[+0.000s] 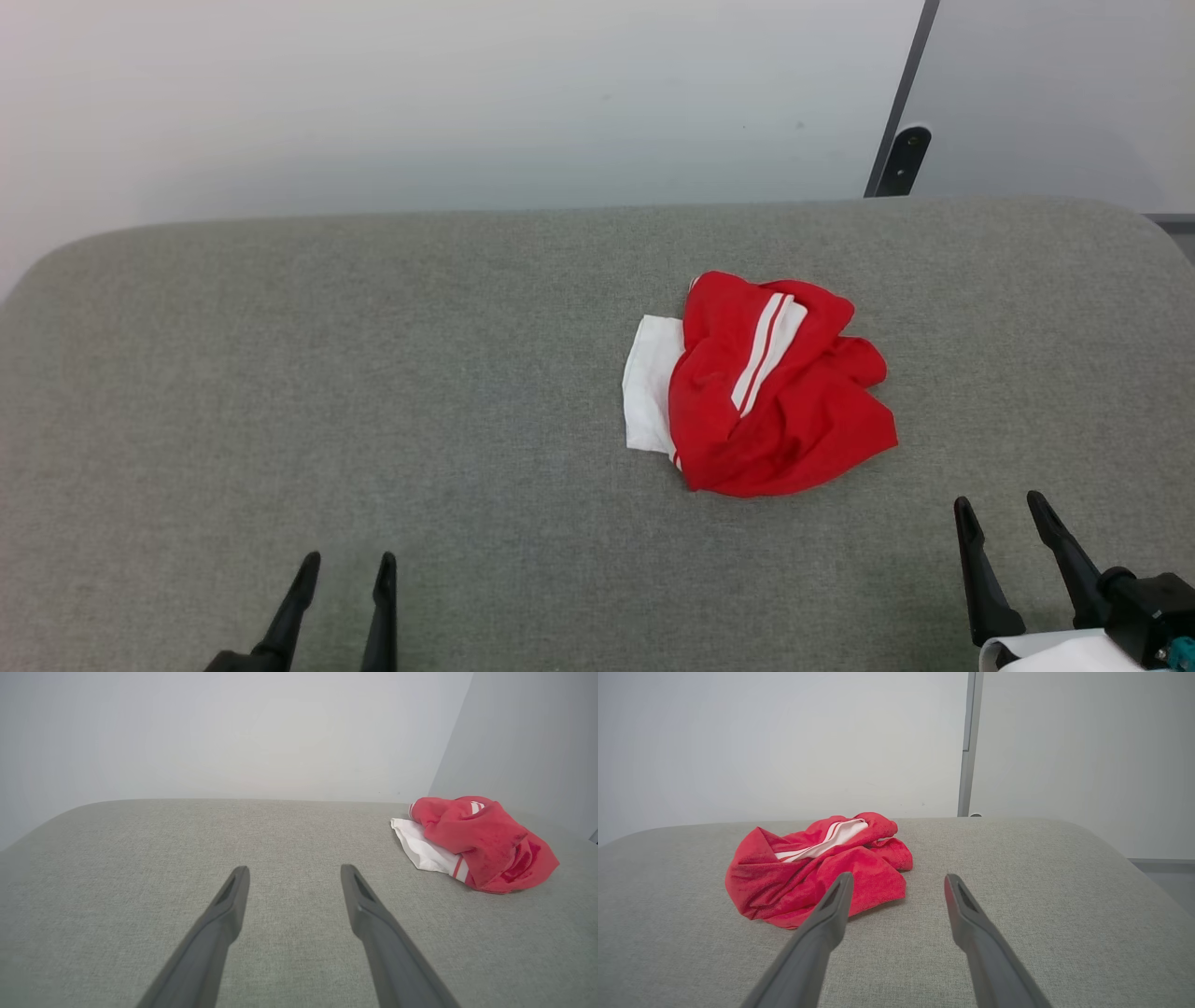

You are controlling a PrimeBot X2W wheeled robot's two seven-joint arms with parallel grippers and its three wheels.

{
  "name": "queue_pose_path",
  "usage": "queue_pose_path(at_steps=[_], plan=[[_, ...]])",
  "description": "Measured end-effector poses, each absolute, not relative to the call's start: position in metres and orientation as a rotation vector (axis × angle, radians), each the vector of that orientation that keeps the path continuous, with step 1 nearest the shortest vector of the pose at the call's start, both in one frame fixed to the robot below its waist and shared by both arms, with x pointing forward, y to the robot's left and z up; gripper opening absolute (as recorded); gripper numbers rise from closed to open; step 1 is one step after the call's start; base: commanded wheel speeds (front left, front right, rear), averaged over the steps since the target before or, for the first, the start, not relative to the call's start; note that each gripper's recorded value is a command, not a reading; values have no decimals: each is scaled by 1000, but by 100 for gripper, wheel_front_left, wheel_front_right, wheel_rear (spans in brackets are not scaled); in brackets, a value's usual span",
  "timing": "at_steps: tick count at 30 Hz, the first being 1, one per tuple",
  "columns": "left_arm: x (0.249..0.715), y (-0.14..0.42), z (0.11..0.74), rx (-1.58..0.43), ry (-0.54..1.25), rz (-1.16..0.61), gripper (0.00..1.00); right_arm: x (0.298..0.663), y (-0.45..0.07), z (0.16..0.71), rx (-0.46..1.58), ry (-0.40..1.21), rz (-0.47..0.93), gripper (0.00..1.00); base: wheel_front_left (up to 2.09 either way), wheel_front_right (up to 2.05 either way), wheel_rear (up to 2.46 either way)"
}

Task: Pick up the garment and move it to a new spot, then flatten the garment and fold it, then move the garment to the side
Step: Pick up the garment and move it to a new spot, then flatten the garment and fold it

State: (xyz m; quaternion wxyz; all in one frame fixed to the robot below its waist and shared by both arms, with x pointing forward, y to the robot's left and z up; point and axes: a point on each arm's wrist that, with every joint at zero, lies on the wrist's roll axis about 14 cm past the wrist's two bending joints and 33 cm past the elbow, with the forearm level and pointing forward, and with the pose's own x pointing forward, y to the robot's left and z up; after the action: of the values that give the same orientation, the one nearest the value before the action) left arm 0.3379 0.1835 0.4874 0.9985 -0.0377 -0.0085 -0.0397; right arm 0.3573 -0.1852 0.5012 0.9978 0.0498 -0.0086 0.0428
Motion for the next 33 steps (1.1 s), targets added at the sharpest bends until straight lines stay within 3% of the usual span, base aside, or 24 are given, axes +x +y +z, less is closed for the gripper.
queue_pose_path(at_steps=[8, 18, 26, 33], plan=[[353, 171, 494, -103, -40, -117, 100, 362, -181, 499, 104, -14, 92, 100, 0, 0, 0], [467, 95, 586, -23, -180, -437, 100, 378, -169, 500, 143, -37, 106, 100, 0, 0, 0], [528, 55, 530, -12, 292, -554, 100, 383, -180, 484, 179, -10, 53, 100, 0, 0, 0], [523, 28, 457, -21, 770, -620, 100, 384, -195, 472, 188, 17, -2, 100, 0, 0, 0]])
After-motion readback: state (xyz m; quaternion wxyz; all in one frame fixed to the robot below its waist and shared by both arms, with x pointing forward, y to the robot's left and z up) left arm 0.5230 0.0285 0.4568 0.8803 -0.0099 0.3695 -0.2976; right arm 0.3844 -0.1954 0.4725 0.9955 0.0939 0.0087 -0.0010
